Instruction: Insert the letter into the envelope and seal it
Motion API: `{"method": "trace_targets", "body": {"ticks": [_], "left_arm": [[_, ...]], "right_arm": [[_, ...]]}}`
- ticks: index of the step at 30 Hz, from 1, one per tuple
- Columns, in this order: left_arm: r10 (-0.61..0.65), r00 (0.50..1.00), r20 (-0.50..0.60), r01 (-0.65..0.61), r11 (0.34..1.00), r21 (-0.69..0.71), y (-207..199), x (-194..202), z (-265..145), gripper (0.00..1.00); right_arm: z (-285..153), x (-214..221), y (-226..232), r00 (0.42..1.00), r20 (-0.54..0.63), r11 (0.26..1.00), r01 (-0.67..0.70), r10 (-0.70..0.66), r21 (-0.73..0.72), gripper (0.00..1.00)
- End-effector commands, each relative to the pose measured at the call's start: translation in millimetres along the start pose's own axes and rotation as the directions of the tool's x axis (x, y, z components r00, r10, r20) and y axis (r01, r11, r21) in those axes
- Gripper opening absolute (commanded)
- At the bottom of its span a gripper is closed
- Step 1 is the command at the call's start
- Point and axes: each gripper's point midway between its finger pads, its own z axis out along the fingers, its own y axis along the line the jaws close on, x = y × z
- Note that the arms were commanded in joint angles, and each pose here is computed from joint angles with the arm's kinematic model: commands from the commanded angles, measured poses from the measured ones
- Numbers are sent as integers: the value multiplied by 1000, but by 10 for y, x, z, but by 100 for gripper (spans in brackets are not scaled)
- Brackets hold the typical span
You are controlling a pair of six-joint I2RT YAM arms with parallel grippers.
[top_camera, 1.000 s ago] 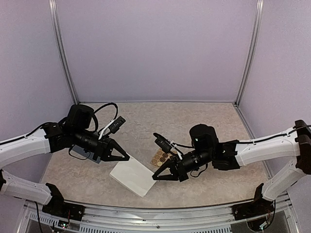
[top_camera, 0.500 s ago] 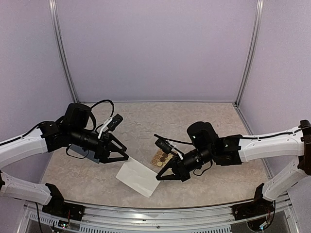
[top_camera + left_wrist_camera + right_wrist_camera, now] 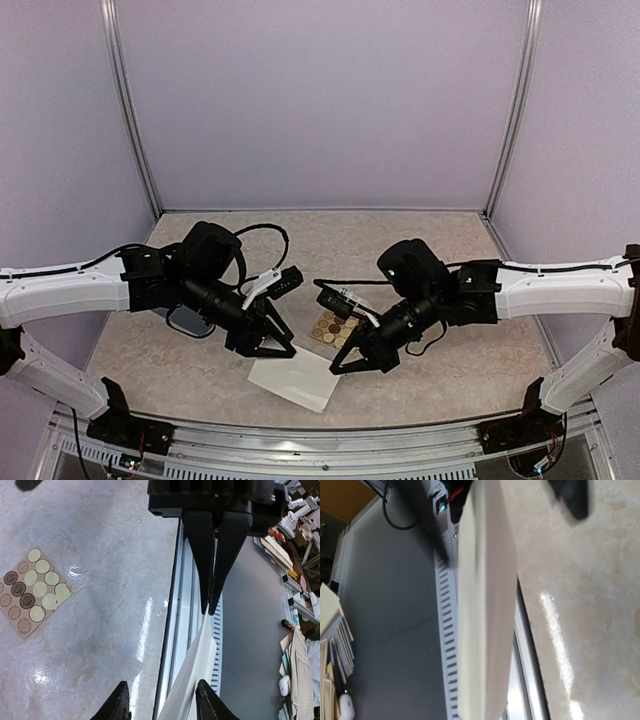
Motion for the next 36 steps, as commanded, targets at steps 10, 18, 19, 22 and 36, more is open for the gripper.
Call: {"method": "trace_targets", "body": {"ticks": [10,18,19,22,36], "left_arm": [[-33,997,64,35,999,-31,30,-111,-51,0],[72,635,769,124,973,-193,154,-1202,-1076,0],[73,567,821,137,974,-181,133,-1277,-1204,0],[46,406,913,132,985,-108,15,-1420,-1445,0],[-41,237,971,103,995,17,-189,-1393,-1563,1]], "right_arm": [[-594,-474,-211,978,204,979,6,-48,202,35],[-1343,-943,-231,704,706,962,-132,-80,241,90],[-1389,-984,-180,656,751,971,-123,-74,203,90],[-1489,-1126,-51,537,842,988,-91,-54,122,91],[-1152,-1812,238,518,854,992,121,-45,-21,91]]}}
